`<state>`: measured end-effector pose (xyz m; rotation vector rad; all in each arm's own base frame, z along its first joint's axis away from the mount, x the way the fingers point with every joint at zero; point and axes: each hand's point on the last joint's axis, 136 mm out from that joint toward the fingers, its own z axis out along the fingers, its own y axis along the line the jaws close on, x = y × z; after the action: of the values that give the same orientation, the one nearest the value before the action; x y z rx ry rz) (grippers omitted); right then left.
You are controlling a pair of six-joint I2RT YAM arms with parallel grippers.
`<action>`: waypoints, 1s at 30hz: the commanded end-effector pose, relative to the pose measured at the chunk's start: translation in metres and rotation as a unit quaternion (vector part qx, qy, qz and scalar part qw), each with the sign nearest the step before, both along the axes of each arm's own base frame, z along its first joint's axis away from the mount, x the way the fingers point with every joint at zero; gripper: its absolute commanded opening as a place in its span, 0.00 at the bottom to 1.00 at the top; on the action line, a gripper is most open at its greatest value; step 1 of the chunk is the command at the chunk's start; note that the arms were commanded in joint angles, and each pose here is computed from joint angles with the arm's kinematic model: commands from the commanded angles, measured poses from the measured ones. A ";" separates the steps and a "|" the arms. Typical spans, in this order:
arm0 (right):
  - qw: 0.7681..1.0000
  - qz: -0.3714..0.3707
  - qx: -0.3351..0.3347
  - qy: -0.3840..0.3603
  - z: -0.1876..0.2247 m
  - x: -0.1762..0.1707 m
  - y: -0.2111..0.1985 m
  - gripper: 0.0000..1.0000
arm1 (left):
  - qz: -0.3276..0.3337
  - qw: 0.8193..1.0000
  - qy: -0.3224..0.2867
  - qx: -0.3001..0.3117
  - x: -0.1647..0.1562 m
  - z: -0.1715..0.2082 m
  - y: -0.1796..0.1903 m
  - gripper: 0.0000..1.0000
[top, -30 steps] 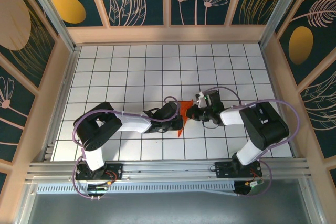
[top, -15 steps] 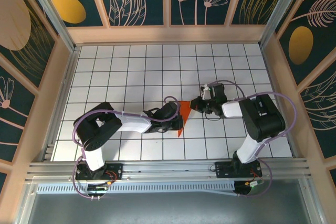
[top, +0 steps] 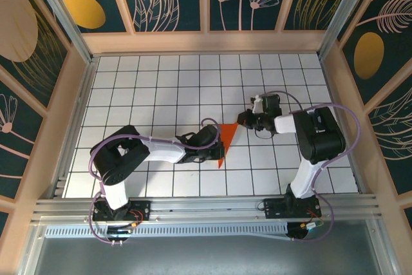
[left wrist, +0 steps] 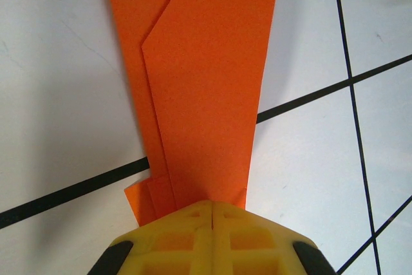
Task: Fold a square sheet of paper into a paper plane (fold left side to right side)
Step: Fold the wing for the fifth time at the center of the table.
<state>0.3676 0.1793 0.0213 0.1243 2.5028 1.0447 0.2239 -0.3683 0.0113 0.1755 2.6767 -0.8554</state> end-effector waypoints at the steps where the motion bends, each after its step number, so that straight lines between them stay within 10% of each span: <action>1: 0.999 -0.026 -0.044 -0.012 0.005 0.012 -0.021 0.00 | 0.008 0.986 0.061 0.152 -0.032 -0.062 0.070 0.00; 16: 0.996 0.057 0.050 0.036 0.026 -0.099 0.050 0.00 | 0.013 0.988 0.053 0.144 -0.029 -0.056 0.069 0.00; 30: 0.994 0.069 0.043 0.070 0.001 -0.103 0.079 0.00 | 0.014 0.990 0.046 0.133 -0.027 -0.050 0.065 0.00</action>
<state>0.2586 0.2499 0.0200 0.0572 2.6386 1.2383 0.2243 -0.3598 0.0120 0.1600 2.6672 -0.8202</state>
